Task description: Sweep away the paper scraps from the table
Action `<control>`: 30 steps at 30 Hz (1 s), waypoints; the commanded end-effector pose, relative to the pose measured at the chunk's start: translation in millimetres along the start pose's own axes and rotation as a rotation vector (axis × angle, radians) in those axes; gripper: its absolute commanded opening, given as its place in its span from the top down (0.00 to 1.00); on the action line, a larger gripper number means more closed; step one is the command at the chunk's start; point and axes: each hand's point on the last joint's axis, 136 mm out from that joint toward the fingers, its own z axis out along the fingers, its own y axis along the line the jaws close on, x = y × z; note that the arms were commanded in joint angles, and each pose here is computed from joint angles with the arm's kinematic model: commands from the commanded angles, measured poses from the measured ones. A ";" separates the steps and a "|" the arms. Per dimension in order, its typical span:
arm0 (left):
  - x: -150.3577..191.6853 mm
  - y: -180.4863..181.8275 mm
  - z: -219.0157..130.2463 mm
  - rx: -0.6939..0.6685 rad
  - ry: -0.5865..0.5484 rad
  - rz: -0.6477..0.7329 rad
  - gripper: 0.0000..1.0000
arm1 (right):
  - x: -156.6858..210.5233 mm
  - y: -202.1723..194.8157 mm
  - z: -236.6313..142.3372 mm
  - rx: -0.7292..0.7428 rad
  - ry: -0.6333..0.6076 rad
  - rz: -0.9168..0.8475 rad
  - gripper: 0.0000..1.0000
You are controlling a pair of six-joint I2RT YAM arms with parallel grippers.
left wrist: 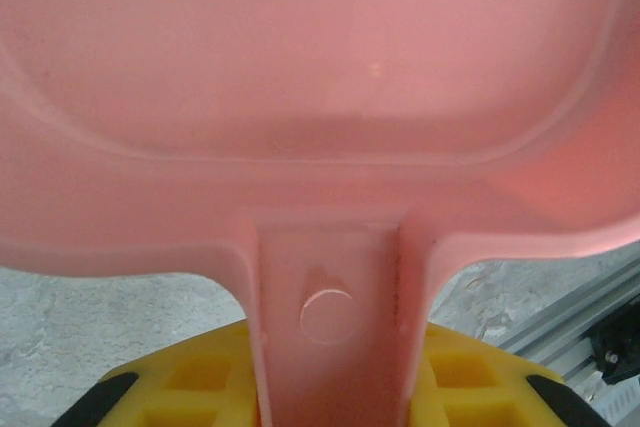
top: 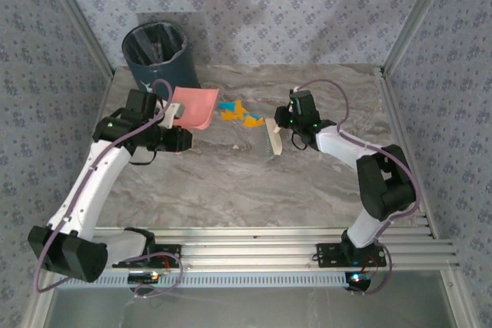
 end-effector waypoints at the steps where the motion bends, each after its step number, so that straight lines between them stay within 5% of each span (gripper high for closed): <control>1: 2.4 -3.5 4.8 -0.009 0.023 0.068 1.00 | 11.4 -35.2 -12.6 0.168 0.048 -0.080 1.00; 6: 12.9 -7.6 19.3 -0.023 0.095 0.131 1.00 | -0.5 -32.3 -23.2 0.162 0.015 -0.067 1.00; 15: 29.0 1.3 40.0 -0.121 0.188 0.224 1.00 | -38.9 22.4 -59.7 -0.113 -0.112 -0.099 1.00; 30: 74.6 -20.0 89.6 -0.145 0.463 0.444 1.00 | -44.1 -49.7 -111.1 0.281 -0.154 -0.252 1.00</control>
